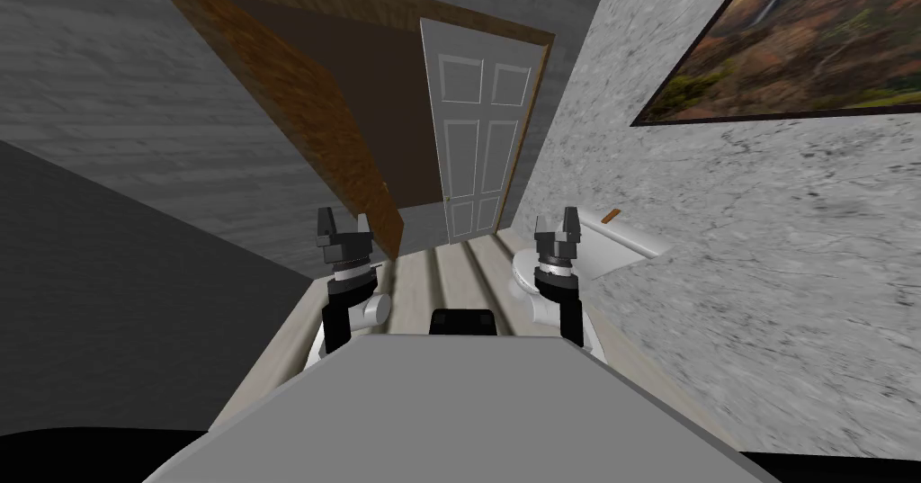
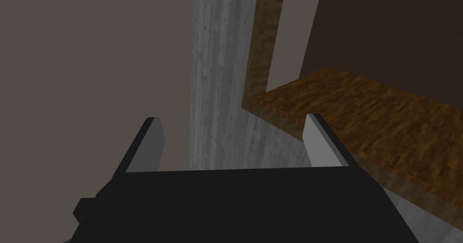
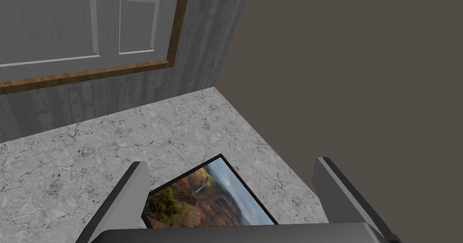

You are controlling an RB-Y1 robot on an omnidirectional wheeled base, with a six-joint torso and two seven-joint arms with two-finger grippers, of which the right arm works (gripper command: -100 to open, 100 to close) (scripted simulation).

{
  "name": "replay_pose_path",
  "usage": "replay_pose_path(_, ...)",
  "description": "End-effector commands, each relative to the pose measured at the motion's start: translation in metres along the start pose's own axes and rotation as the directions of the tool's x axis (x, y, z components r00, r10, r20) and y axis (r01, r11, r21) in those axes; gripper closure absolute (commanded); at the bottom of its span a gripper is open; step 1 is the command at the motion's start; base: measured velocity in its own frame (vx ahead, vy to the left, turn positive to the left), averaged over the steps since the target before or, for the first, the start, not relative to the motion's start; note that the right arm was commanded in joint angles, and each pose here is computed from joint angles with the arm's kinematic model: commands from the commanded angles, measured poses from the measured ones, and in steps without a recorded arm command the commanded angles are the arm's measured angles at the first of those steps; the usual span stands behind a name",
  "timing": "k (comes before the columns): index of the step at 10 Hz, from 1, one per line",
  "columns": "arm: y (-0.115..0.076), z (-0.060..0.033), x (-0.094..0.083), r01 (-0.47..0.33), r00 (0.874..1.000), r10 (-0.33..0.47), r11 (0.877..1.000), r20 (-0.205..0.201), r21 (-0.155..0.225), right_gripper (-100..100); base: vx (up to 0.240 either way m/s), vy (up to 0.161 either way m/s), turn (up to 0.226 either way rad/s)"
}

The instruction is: Push the door open

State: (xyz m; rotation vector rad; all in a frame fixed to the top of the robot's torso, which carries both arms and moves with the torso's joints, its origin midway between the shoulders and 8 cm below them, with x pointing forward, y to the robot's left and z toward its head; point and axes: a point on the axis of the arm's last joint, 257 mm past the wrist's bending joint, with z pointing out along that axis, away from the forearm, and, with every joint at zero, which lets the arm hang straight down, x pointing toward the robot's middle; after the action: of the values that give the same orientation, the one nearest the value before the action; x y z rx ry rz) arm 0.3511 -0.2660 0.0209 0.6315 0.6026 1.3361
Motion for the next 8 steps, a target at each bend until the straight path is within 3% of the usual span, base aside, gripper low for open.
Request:
replay_pose_path(1, -0.013, -0.0023, 0.003, 0.000, 1.000, 0.000, 1.000, -0.013, 0.018, -100, 0.157, -0.058, 0.070)
replay_pose_path(8, -0.058, -0.0124, 0.012, 0.002, 0.999, 0.002, 0.996, -0.053, 0.086, -100, 0.111, 0.033, 0.031)
